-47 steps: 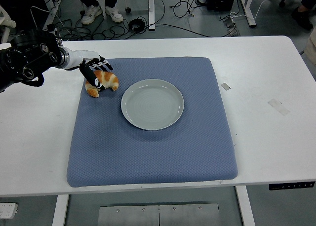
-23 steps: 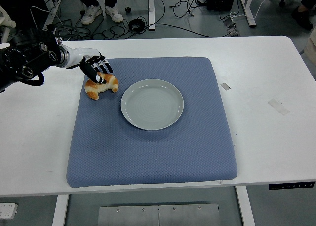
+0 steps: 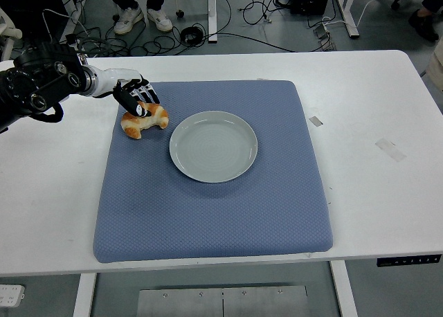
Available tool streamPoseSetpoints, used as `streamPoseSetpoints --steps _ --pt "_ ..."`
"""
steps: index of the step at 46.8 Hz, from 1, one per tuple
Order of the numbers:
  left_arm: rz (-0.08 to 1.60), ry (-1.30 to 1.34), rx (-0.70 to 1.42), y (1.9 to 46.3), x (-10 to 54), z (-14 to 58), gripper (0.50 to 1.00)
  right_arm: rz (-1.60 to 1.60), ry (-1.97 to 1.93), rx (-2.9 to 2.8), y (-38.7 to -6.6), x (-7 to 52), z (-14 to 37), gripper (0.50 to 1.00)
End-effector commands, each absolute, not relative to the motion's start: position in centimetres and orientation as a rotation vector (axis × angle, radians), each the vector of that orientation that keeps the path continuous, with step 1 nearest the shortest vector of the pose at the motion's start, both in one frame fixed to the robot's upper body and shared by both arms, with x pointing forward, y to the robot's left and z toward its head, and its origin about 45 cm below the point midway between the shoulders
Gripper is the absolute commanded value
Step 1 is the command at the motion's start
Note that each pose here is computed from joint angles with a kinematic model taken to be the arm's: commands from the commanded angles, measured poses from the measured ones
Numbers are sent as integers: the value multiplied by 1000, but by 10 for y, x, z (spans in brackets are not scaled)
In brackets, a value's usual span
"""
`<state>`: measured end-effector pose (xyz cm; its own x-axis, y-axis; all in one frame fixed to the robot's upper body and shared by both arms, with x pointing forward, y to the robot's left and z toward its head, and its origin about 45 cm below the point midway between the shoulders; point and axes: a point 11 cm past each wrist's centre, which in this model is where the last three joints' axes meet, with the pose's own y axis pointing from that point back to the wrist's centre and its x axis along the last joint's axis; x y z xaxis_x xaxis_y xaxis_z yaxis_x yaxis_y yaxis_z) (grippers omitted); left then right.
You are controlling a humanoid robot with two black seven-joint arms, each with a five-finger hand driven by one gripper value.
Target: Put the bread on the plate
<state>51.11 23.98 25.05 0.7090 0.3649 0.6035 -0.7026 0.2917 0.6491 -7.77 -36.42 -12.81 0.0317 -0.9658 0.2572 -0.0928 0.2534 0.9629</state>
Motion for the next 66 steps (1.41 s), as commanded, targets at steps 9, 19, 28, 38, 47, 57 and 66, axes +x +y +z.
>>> streamPoseSetpoints --steps 9,19,28,38,47,57,66 --pt "751 -394 1025 237 517 269 645 -942 -1353 1099 -364 -78 -128 1000" --pt "734 -429 980 220 521 285 649 -942 -1353 1099 -364 -78 -128 1000" --pt "660 -476 936 171 520 294 649 -943 -1352 1098 -364 -78 -128 1000" --pt "578 -499 905 140 510 299 651 -943 -1352 1098 -364 -78 -128 1000" --pt "517 -503 896 126 499 296 655 -942 -1353 1099 -364 -78 -128 1000" --pt "505 -495 902 126 496 290 661 -942 -1353 1099 -364 -78 -128 1000" --pt "470 -477 898 119 488 279 661 -942 -1353 1099 -364 -78 -128 1000"
